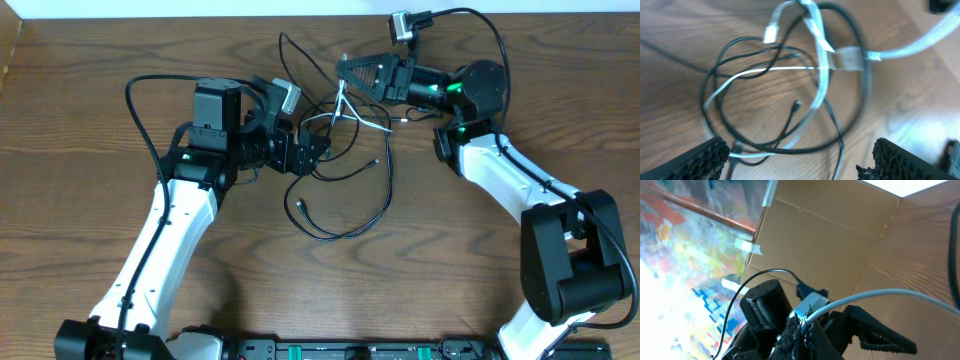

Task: Untangle cables

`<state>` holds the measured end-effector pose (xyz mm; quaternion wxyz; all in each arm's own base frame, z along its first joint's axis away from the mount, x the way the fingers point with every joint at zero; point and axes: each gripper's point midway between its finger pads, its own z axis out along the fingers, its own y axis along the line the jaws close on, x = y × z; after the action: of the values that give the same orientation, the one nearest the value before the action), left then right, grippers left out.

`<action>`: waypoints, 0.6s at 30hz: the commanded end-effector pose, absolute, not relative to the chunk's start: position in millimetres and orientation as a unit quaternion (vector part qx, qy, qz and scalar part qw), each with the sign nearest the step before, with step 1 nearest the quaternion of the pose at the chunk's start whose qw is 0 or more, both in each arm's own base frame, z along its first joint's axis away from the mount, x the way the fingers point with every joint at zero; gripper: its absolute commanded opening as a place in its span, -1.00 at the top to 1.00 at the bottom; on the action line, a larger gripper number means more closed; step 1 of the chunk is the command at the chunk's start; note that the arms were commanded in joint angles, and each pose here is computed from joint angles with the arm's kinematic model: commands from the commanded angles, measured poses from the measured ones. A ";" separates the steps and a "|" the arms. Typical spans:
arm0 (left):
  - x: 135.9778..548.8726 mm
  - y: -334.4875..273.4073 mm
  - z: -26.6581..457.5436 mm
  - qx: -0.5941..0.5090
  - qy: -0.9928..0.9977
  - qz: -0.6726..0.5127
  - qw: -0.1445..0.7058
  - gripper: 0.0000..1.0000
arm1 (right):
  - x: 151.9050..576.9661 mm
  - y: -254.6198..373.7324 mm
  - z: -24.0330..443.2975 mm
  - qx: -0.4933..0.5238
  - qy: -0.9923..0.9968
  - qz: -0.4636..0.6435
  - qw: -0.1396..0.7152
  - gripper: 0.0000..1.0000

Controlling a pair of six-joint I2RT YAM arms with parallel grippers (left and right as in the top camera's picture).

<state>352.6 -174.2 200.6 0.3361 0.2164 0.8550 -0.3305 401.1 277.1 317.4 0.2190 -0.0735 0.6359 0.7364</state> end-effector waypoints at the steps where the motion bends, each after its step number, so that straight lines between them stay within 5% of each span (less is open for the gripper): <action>1: 335.8 -192.7 217.0 0.286 0.807 -0.391 0.339 -0.85 | 406.1 270.7 319.6 -0.069 0.636 0.735 0.222 0.97; 18: 328.2 -197.0 199.4 0.344 0.789 -0.388 0.328 -0.83 | 391.2 279.6 331.4 -0.087 0.621 0.751 0.207 0.97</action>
<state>318.8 -199.3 213.3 0.3316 0.3398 0.7814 -0.4050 394.7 275.3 326.5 0.2152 -0.0841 0.6249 0.7457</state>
